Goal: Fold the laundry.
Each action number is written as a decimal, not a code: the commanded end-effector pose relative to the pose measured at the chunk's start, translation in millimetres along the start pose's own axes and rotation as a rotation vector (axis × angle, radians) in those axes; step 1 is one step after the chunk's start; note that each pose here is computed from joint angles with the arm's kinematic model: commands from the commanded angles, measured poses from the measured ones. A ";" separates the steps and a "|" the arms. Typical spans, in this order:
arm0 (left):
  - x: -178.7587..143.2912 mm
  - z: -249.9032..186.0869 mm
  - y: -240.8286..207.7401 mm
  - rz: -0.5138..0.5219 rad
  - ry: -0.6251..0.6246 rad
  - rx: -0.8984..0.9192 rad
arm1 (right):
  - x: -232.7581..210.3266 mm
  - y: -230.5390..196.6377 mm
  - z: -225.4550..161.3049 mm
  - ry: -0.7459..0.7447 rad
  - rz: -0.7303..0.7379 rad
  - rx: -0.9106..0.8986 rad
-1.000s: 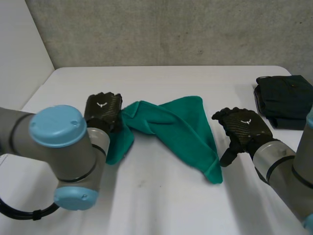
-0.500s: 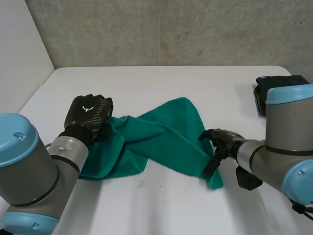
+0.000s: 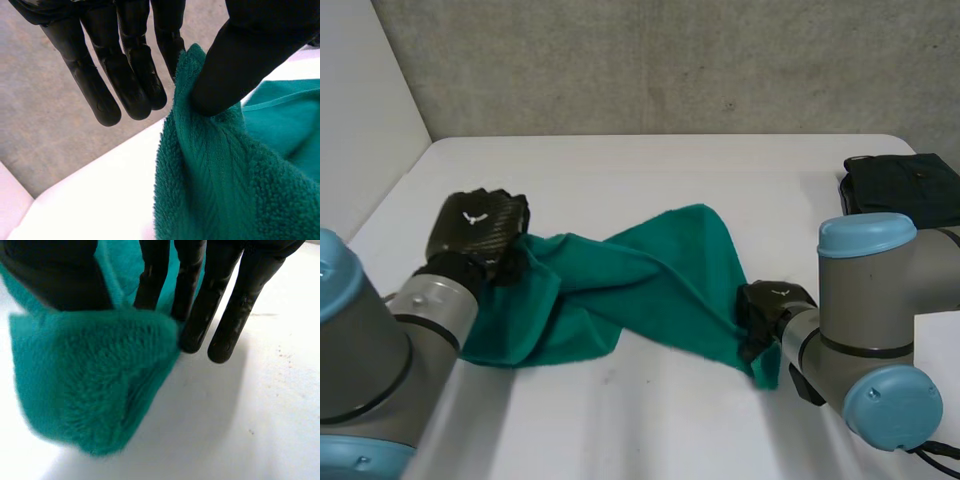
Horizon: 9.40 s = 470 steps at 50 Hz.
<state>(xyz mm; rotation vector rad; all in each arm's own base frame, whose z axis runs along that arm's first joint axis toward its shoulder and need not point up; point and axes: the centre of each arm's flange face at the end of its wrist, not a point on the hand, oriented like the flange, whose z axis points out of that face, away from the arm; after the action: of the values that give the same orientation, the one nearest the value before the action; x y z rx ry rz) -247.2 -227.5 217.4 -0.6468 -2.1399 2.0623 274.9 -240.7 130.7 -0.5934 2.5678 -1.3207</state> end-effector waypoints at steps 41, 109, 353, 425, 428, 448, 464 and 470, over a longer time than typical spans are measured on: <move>-39.3 57.6 14.7 -0.067 0.174 -0.237 | 36.4 -80.2 -62.5 0.050 -0.283 0.131; -60.1 107.9 46.8 -0.036 -0.024 -0.207 | 26.9 28.4 -11.3 -0.043 -0.471 0.248; -17.9 109.6 -23.2 0.240 -0.030 0.239 | 14.0 -129.3 1.5 0.294 -0.702 0.507; -22.3 75.4 102.7 0.060 -0.023 -0.218 | 45.9 -44.7 -1.9 0.095 -0.200 0.281; -30.1 82.0 103.7 0.069 -0.055 -0.206 | 45.9 -44.5 -1.9 0.096 -0.210 0.279; -45.9 6.6 21.9 0.495 -0.022 -0.135 | 42.5 -60.1 -71.9 0.117 -0.756 0.107; -27.9 -36.6 42.6 0.799 0.221 -0.311 | 61.7 -45.4 -87.1 0.082 -0.906 -0.100; -17.1 10.8 55.8 0.797 0.197 -0.242 | 67.6 -40.0 -53.9 0.112 -0.909 -0.107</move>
<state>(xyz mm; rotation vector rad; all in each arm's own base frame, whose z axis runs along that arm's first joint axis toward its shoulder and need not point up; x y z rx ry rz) -201.7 -205.8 184.1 -1.9526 -2.2893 1.7742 200.8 -229.7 215.6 -1.9163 2.5000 -1.4068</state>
